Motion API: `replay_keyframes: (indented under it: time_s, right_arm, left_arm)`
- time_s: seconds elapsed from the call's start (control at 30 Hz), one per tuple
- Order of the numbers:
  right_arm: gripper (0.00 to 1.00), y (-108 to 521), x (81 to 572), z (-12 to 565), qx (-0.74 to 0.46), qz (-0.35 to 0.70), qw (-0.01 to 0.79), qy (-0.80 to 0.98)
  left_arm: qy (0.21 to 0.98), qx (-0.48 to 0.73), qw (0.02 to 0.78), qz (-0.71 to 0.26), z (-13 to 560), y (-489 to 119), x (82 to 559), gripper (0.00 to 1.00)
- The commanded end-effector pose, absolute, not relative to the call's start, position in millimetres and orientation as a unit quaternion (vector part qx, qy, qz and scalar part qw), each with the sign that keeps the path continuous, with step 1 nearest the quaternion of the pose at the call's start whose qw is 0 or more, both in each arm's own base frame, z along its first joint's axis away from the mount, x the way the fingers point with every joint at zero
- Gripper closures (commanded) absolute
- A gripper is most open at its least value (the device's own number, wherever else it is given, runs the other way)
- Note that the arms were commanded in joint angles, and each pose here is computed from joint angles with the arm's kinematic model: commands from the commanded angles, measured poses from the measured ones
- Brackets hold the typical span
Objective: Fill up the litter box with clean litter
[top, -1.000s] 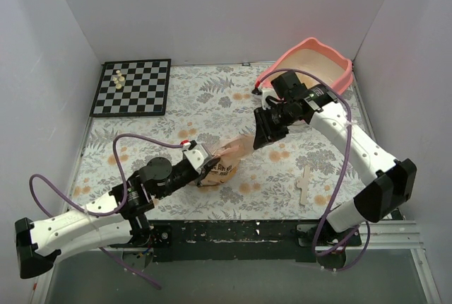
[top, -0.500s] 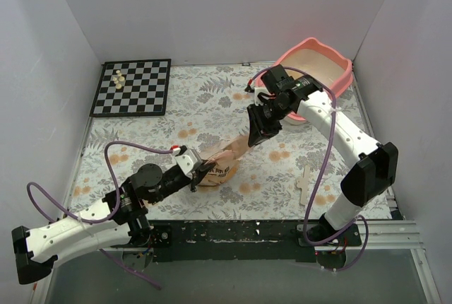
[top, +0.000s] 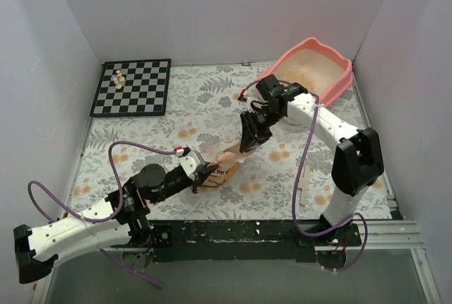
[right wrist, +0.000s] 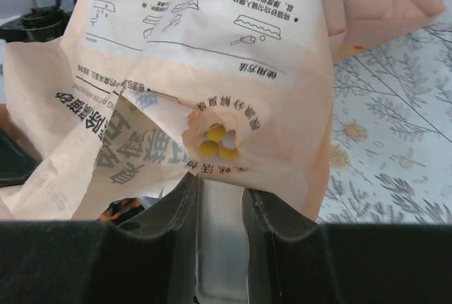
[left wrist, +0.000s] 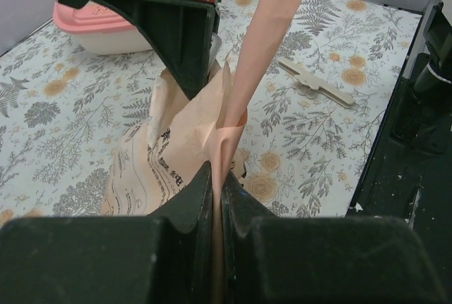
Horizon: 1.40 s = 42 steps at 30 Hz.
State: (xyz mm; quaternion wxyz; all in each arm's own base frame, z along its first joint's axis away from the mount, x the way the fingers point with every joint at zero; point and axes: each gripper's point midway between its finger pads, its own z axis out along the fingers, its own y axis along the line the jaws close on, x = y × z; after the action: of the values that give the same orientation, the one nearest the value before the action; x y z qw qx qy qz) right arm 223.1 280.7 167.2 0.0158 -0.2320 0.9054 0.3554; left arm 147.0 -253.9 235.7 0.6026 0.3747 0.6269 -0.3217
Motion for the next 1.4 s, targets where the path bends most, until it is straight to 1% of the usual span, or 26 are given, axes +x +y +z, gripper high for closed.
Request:
replay_keyframes:
  time_s: [0.0,0.17,0.2,0.4,0.63,0.83,1.03,1.37]
  right_arm:
    - [0.99,303,233,103,-0.263,0.391,-0.014,0.882]
    - [0.99,329,223,111,-0.274,0.503,-0.032,0.819]
    - [0.99,334,224,113,-0.277,0.522,-0.025,0.807]
    - [0.99,344,216,127,-0.268,0.588,-0.012,0.763]
    - [0.99,334,201,146,-0.252,0.615,0.015,0.747]
    - [0.99,313,189,158,-0.214,0.642,0.036,0.735]
    - [0.99,288,181,170,-0.186,0.663,0.073,0.722]
    - [0.99,256,156,174,-0.141,0.684,0.091,0.710]
  left_arm:
    - [0.589,0.394,0.603,-0.366,253,-265,130,1.00]
    - [0.591,0.392,0.609,-0.354,254,-260,133,1.00]
    - [0.599,0.379,0.619,-0.338,255,-256,141,1.00]
    - [0.642,0.372,0.609,-0.280,238,-251,160,1.00]
    - [0.652,0.365,0.599,-0.286,233,-259,163,1.00]
    - [0.638,0.360,0.604,-0.313,233,-265,158,1.00]
    - [0.644,0.363,0.596,-0.313,224,-270,159,1.00]
    - [0.647,0.347,0.593,-0.331,210,-276,159,1.00]
